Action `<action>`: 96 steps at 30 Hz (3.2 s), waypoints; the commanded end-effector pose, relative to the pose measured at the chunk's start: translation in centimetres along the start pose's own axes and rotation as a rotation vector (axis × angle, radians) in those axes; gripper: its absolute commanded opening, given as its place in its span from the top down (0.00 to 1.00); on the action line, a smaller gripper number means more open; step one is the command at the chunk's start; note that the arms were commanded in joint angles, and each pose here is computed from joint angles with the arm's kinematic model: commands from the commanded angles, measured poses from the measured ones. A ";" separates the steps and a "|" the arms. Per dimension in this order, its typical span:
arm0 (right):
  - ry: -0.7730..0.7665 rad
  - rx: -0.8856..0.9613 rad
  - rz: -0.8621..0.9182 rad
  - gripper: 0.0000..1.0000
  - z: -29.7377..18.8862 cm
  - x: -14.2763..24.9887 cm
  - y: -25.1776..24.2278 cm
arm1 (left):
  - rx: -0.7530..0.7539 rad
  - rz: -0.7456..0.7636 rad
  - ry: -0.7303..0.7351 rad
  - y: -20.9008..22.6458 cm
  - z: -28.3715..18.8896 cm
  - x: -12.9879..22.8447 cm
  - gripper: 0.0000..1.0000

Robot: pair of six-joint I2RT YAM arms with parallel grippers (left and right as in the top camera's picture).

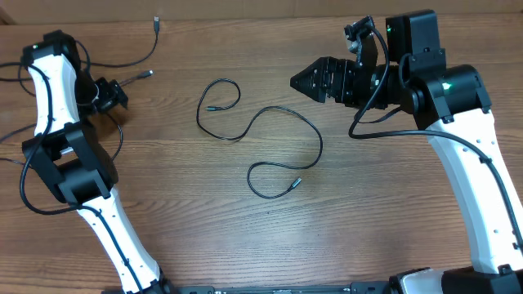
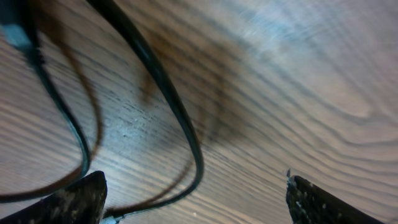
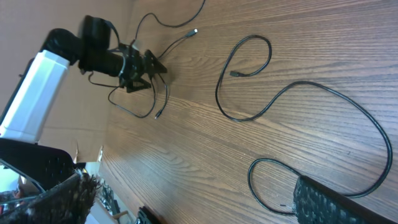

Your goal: Untangle cables

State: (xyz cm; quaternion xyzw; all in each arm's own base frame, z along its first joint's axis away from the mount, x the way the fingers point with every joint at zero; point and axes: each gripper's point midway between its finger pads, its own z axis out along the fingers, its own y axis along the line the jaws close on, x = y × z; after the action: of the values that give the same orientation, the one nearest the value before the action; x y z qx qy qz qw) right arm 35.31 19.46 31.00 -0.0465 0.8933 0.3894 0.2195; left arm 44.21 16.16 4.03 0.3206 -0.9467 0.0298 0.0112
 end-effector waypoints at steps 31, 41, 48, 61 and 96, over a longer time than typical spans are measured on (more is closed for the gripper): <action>-0.001 0.008 -0.003 0.00 -0.1 0.0 0.0 | 0.000 -0.449 0.323 0.7 3.5 6.6 0.96; 0.008 0.011 0.005 0.00 -0.1 0.2 -0.1 | 0.026 -0.668 0.408 -0.2 -0.5 7.5 0.96; 0.015 0.014 0.011 0.00 -0.1 0.4 -0.2 | 0.004 -0.682 0.410 0.1 -0.4 7.7 0.96; 0.016 0.015 0.012 0.00 -0.1 0.4 -0.2 | -0.037 -0.513 0.319 -0.2 0.3 6.9 0.56; 0.019 0.016 0.006 0.00 -0.1 0.5 -0.2 | 0.043 -0.893 -0.080 23.2 -14.4 7.2 0.09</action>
State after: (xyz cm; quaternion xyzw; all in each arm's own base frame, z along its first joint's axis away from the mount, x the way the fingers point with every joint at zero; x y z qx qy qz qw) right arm 34.72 19.29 30.47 -0.0415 0.8992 0.3850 0.2036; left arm 26.42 29.52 19.37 0.6704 -0.7408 0.0251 -0.0335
